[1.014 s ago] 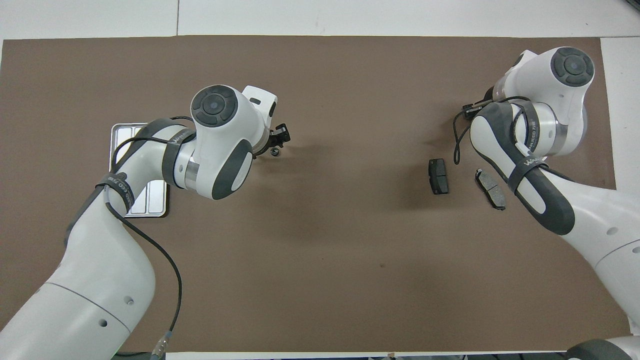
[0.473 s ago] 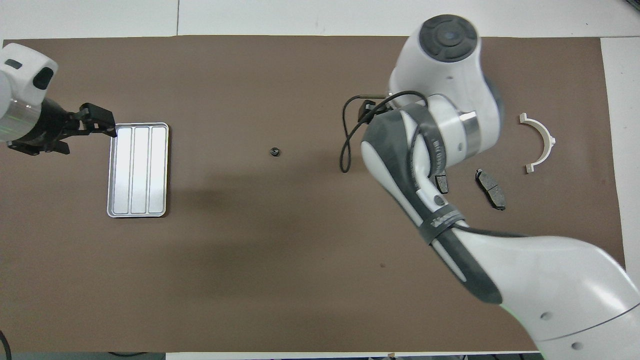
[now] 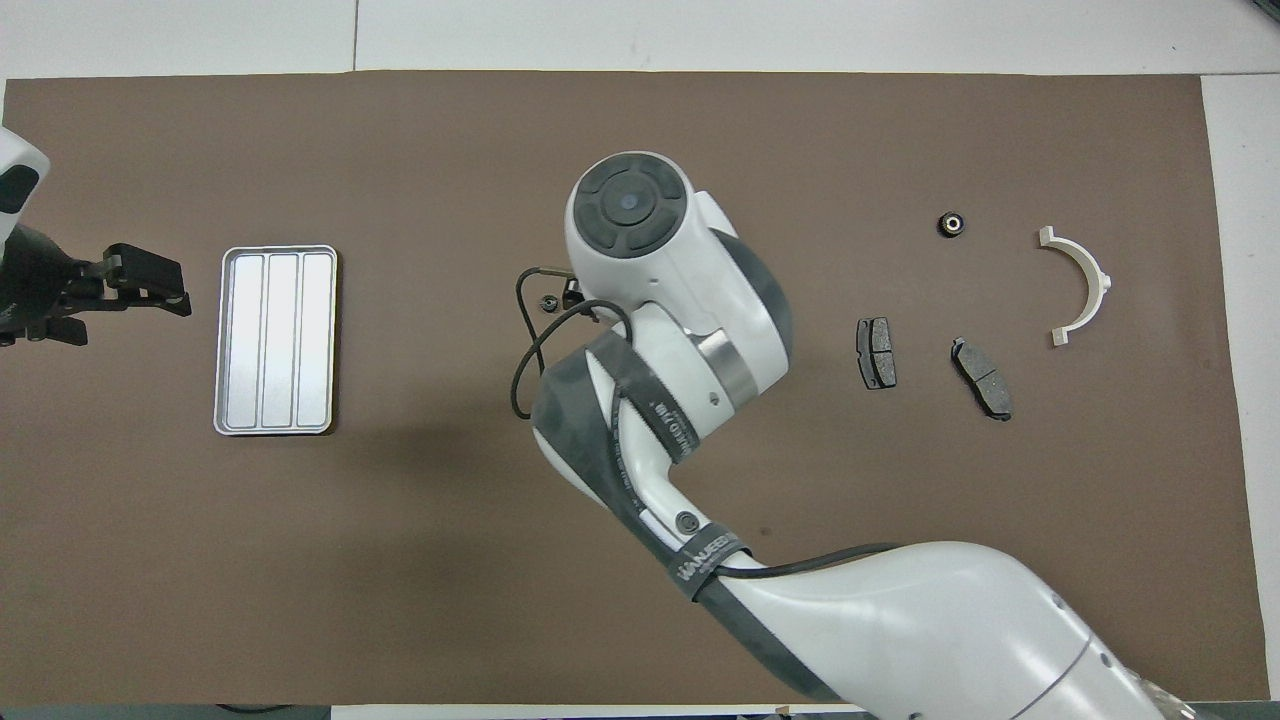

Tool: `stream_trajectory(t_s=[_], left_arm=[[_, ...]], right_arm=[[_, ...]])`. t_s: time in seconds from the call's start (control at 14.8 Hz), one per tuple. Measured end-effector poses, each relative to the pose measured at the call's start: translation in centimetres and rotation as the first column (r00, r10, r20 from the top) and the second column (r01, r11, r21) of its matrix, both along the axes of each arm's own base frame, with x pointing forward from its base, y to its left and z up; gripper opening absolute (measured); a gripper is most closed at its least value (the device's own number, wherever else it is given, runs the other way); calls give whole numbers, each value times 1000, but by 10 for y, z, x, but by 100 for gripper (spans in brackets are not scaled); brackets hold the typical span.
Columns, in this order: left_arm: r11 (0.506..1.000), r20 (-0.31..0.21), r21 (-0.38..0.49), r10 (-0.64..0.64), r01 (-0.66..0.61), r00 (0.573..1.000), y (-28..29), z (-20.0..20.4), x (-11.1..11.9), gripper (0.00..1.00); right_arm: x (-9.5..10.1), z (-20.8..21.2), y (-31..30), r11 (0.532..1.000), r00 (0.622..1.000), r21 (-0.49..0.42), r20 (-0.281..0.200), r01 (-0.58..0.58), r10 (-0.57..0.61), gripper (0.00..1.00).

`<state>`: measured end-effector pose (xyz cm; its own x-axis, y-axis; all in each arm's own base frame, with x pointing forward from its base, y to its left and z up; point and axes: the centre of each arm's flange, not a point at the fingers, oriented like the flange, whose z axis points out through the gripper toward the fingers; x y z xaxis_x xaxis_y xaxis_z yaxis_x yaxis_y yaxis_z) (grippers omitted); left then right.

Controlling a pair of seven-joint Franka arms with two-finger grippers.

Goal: Place bearing gear from tray to pile

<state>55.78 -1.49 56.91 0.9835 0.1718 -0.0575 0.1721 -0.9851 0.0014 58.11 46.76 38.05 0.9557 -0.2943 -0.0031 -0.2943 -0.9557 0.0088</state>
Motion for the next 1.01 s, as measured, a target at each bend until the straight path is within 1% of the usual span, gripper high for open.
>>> stream_trajectory(t_s=[0.14, 0.34, 0.47, 0.61, 0.74, 1.01], left_arm=[[1000, -4, 0, -4, 4, 1000, -1, -3, 0, 100], [1000, -8, 0, -9, 9, 1000, -3, -5, -1, 100], [1000, -9, -1, -26, 26, 1000, -4, -6, -1, 100], [999, -9, -2, -38, 38, 999, -4, -6, -1, 100], [999, -9, -3, -53, 53, 999, -3, -6, -1, 100], [998, -8, -3, -60, 60, 998, -4, -6, -1, 100]], right_arm=[[7, -19, 17, 1000, 1000, 12, 15, -1, 1, 100], [18, -42, 24, 1000, 999, 30, 35, 1, -2, 100], [18, -60, 29, 1000, 999, 29, 38, -4, 3, 100], [17, -75, 30, 1000, 999, -7, 49, -23, 23, 100], [17, -91, 31, 999, 998, -35, 46, -34, 35, 100], [19, -101, 29, 998, 998, -48, 46, -34, 36, 100]])
